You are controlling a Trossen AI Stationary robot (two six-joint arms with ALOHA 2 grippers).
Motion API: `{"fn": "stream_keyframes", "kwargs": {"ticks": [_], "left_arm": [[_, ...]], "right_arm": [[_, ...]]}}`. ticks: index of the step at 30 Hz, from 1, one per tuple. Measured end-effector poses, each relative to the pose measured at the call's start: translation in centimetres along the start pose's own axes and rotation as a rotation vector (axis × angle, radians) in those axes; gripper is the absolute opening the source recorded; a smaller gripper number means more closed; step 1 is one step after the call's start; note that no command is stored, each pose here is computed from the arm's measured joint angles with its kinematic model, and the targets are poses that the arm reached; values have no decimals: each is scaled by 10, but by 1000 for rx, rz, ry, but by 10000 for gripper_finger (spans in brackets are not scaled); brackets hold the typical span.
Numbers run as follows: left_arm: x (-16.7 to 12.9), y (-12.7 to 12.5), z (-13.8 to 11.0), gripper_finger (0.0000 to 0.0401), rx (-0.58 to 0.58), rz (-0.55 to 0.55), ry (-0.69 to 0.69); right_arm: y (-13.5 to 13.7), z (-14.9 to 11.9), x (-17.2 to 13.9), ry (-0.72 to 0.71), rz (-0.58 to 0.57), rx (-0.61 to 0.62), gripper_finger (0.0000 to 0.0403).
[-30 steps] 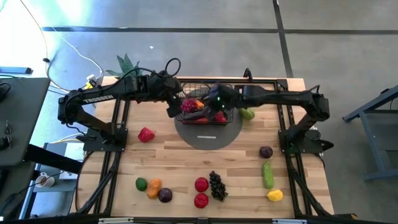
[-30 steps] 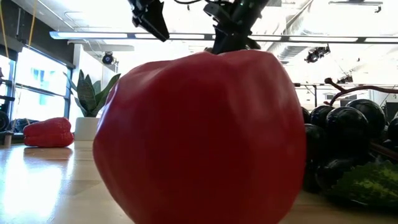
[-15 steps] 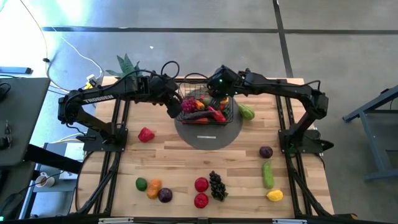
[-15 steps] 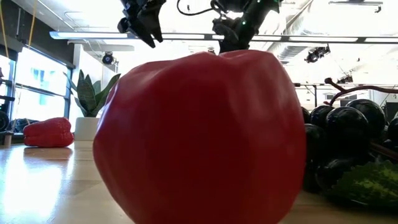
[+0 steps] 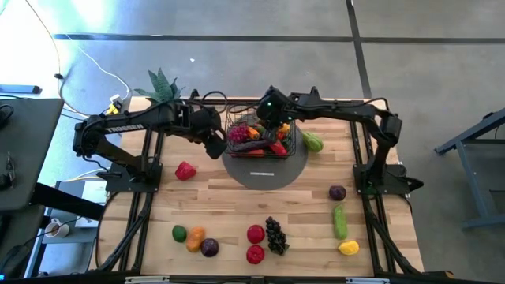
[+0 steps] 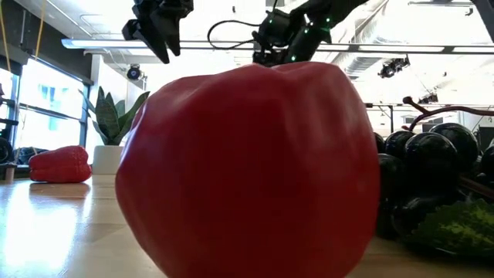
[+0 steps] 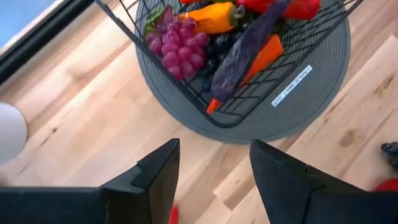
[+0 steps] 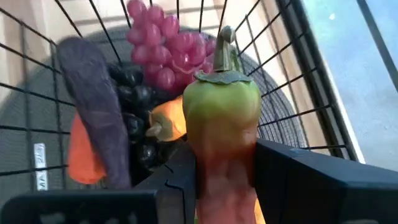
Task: Build produce basket
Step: Put the red chili pepper into the wire basket, then put the green lime into the wire basket
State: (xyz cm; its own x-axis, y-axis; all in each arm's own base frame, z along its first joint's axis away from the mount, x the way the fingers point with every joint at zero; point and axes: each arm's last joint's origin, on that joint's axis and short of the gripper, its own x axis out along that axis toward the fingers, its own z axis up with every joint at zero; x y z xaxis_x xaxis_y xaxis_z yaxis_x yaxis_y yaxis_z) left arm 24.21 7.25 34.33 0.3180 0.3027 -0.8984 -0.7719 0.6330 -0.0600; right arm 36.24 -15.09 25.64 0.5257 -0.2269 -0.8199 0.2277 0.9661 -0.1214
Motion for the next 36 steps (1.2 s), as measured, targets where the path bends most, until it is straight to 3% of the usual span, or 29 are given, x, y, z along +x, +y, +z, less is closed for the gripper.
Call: {"fn": "stream_keyframes", "kwargs": {"ticks": [17, 36], "left_arm": [[-4, -15, -11, 184, 28, -24, 10], [-4, -14, -11, 184, 39, -18, 5]], "right_arm": [[-26, -12, 47, 42, -14, 103, 96], [-29, -7, 40, 67, -56, 183, 201]]}}
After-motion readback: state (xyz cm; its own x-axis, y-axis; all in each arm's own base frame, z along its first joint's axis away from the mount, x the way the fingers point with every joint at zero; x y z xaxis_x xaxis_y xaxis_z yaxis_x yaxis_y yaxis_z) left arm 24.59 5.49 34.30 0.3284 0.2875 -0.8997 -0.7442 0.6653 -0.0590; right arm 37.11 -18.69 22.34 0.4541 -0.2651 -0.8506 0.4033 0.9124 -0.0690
